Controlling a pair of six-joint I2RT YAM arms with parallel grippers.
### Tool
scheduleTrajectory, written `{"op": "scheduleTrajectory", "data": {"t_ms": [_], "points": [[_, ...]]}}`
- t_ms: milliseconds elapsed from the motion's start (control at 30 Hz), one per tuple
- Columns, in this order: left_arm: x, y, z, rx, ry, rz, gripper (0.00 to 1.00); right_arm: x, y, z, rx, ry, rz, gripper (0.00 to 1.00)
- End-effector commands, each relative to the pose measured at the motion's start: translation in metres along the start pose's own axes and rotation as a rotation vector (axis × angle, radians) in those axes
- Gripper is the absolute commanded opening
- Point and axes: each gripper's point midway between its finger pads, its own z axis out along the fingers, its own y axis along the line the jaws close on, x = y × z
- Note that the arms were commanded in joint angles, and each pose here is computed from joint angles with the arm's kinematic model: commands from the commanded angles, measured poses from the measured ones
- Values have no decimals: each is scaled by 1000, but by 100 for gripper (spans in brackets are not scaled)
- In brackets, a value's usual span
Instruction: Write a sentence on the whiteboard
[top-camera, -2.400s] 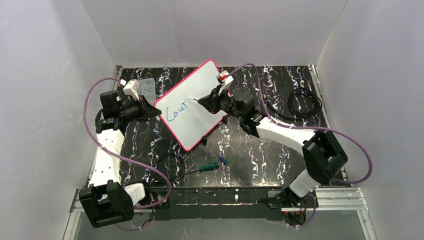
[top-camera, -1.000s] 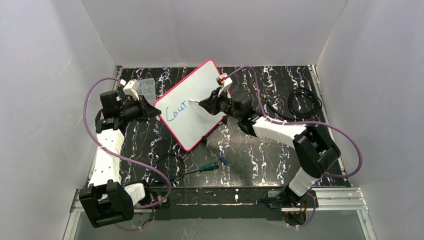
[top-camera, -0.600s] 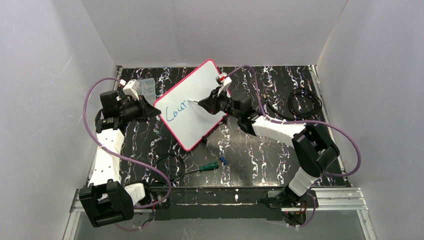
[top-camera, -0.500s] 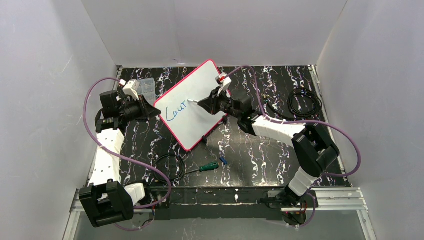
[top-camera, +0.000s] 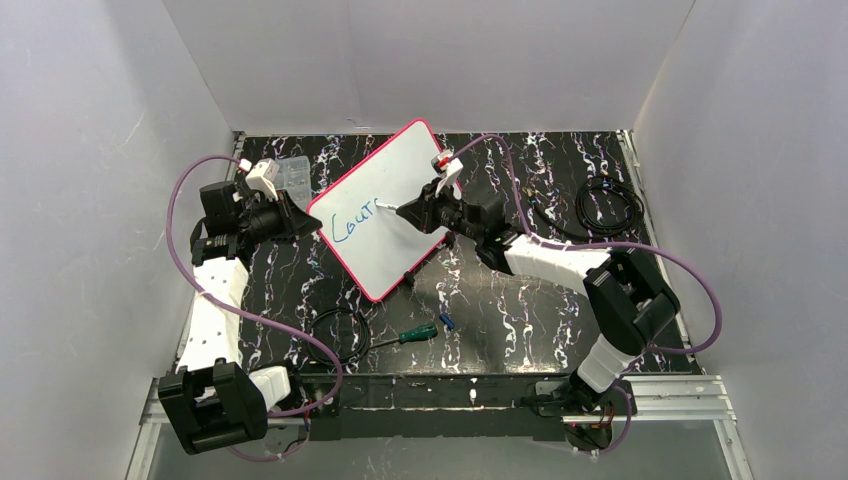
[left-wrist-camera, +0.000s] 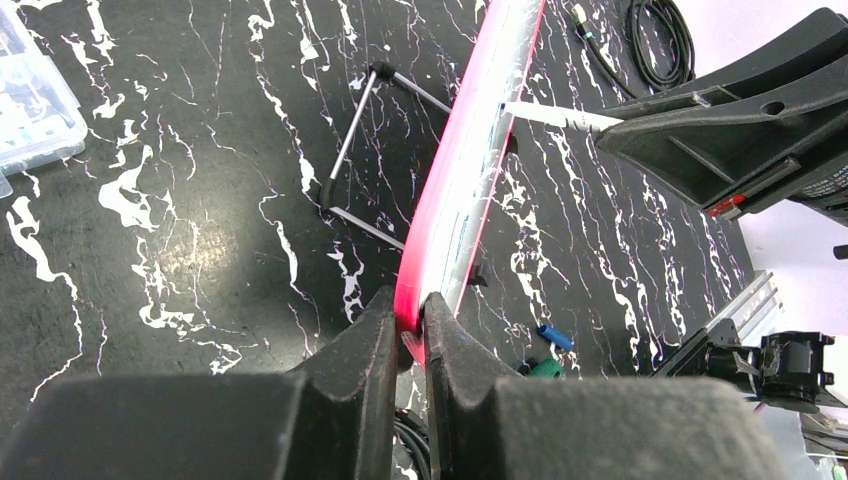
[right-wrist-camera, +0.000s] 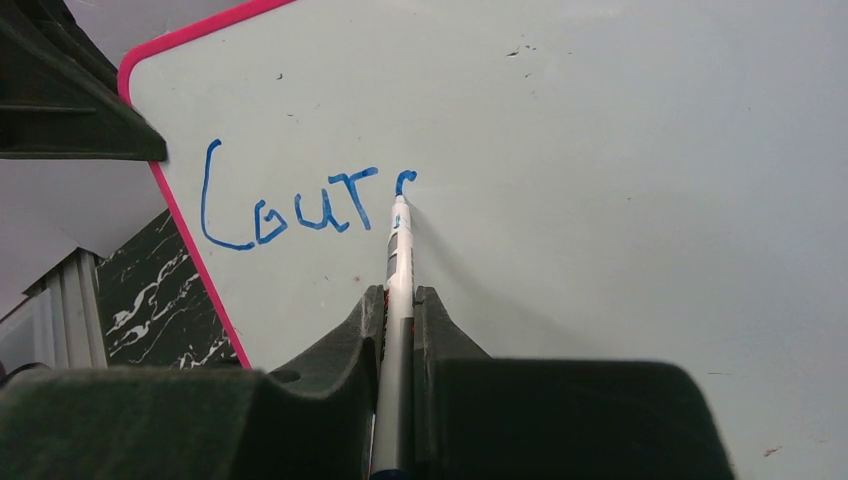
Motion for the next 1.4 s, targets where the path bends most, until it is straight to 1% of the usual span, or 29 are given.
{"op": "scheduleTrajectory", "data": {"t_ms": [0,233,400,867,1033,1367], "points": [[4,5,-2,-29,20,27,0,-1,-5,-6,42,-6,-23,1],[5,5,-2,-27,21,26,0,-12,-9,-5,74,-41,-30,1],[5,4,-2,-27,21,26,0,-24,-7,-1,71,-70,-36,1],[5,4,-2,-26,21,25,0,-42,-2,5,53,-122,-31,1],[4,4,-2,-26,19,29,0,-41,-1,6,48,-119,-31,1],[4,4,-2,-27,19,27,0,-17,-7,-2,64,-65,-18,1]]}}
